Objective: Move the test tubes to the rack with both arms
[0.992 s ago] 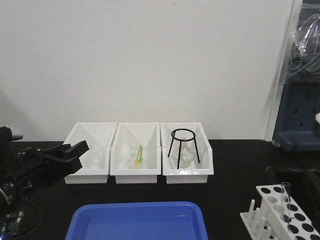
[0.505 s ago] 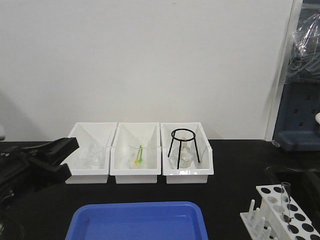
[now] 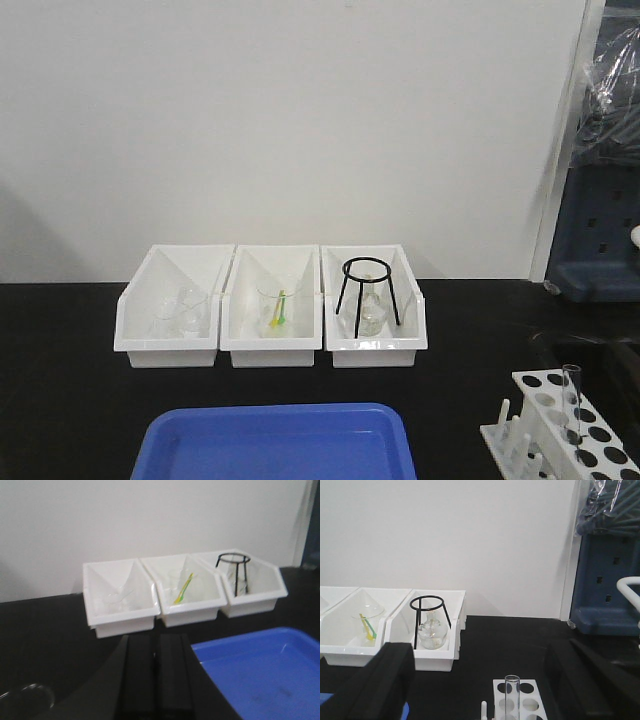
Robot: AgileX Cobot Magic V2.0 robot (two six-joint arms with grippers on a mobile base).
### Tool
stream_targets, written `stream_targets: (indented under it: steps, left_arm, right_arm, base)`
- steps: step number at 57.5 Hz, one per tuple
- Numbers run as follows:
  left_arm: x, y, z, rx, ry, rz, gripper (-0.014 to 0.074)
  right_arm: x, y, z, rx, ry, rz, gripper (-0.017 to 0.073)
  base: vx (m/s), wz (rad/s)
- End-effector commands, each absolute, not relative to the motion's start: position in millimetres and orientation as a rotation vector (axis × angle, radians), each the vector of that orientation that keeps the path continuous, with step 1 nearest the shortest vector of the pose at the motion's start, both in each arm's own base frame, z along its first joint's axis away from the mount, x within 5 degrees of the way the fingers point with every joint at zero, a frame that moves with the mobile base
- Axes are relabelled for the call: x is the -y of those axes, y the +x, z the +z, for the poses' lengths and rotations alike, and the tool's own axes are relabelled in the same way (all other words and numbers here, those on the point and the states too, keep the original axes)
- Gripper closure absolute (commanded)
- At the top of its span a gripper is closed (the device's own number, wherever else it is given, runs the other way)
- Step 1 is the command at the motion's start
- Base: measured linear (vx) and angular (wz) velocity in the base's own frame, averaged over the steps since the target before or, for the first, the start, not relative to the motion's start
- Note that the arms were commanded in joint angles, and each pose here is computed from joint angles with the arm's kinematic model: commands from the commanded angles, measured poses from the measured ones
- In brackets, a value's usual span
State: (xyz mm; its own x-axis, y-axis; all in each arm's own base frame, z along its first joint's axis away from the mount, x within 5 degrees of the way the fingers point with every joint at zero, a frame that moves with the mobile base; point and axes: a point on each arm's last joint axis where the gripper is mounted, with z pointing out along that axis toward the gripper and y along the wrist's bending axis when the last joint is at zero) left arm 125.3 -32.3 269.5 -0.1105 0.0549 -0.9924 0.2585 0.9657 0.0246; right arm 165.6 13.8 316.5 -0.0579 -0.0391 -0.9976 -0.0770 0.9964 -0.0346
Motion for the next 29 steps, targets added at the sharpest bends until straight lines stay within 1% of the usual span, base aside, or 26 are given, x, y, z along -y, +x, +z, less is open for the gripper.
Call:
stream_targets:
  steps: [1, 4, 10, 17, 29]
  left_arm:
    - [27.5, 112.5, 278.0, -1.639, 0.3, -0.09, 0.0599]
    - [24.2, 102.9, 275.1, -1.658, 0.32, -0.059, 0.0599]
    - [16.5, 88.4, 270.0, -1.678, 0.279, -0.03, 0.0599]
    - [8.5, 74.9, 262.7, -1.635, 0.212, 0.018, 0.0598]
    - [0.4, 60.9, 235.0, -1.601, 0.101, 0.078, 0.0598]
  right_arm:
    - [-12.6, 164.5, 335.1, -1.513, -0.083, 0.016, -0.0032]
    - [-12.6, 164.5, 335.1, -1.513, -0.083, 0.016, -0.0032]
    - [-12.6, 164.5, 335.1, -1.513, -0.083, 0.016, -0.0032]
    - [-12.6, 164.5, 335.2, -1.512, -0.083, 0.015, -0.0032]
    - [-12.6, 164.5, 335.1, -1.513, -0.083, 0.016, -0.0032]
  base:
    - [0.0, 0.0]
    - [0.0, 0.0]
    - [0.0, 0.0]
    - [0.0, 0.0]
    - [0.0, 0.0]
